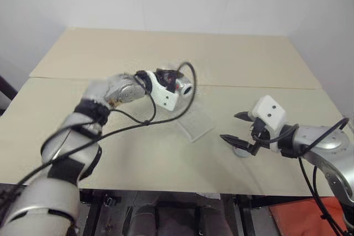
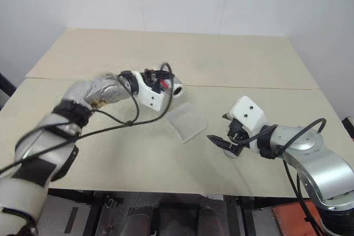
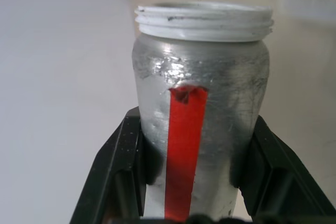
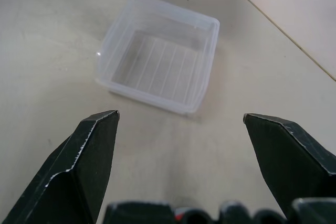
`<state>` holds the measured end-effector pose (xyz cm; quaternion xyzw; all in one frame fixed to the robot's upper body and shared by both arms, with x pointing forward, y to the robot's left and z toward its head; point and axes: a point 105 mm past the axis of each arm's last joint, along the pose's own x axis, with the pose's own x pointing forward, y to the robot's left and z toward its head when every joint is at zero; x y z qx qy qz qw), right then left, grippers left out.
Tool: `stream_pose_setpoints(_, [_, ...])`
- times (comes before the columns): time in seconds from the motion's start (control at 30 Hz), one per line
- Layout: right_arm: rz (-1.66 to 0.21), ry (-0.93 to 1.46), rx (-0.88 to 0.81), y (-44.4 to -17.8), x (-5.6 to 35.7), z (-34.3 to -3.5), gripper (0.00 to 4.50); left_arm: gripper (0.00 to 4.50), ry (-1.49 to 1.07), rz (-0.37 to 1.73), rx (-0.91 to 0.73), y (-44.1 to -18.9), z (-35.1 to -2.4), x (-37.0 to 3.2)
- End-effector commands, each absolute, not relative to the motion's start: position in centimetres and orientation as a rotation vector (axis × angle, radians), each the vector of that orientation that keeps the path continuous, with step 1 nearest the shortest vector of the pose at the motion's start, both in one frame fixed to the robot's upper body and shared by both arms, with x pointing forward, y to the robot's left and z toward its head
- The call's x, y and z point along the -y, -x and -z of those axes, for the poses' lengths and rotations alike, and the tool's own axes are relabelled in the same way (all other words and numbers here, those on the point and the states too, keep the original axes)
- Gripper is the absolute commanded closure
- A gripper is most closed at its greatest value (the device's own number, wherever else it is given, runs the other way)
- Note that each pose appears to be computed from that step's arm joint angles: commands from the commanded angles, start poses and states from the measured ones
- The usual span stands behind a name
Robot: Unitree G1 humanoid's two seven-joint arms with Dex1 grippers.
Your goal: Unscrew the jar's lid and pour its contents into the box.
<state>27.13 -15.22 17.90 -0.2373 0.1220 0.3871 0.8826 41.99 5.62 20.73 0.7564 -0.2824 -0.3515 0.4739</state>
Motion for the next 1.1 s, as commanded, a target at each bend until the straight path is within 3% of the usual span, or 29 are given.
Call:
stream_pose_setpoints(0.03, [-0.799, 0.508, -0.211, -26.5, 15.1, -18.8, 0.09, 2.60, -2.077, 0.821, 0.847, -42.6, -20.9, -5.0])
stream_pose_setpoints(0.27, [-0.793, 0.503, -0.218, -25.9, 15.1, -18.8, 0.09, 2.60, -2.177, 0.831, 1.137, -41.8, -21.0, -2.6])
stream_pose_setpoints(0.5, [-0.761, 0.496, -0.246, -25.8, 15.8, -18.5, 0.09, 2.60, -2.119, 0.825, 1.126, -41.8, -20.7, -3.1])
stream_pose_setpoints(0.73, [-0.747, 0.503, -0.259, -26.2, 16.1, -18.2, 0.09, 2.60, -2.083, 0.830, 1.218, -41.2, -20.6, -2.7])
stream_pose_setpoints(0.87, [-0.749, 0.509, -0.266, -26.2, 16.0, -17.9, 0.09, 2.60, -1.792, 0.837, 0.991, -41.2, -20.7, -3.4])
stream_pose_setpoints(1.0, [-0.745, 0.503, -0.265, -26.0, 15.9, -17.6, 0.09, 2.60, -0.908, 0.879, 0.539, -42.1, -20.3, -4.4])
stream_pose_setpoints(1.03, [-0.745, 0.501, -0.264, -26.0, 15.9, -17.6, 0.09, 2.60, -0.767, 0.896, 0.495, -42.1, -20.2, -4.8])
stream_pose_setpoints(1.1, [-0.747, 0.501, -0.260, -26.0, 15.8, -17.6, 0.09, 2.60, -0.736, 0.964, 0.475, -41.3, -19.3, -5.4])
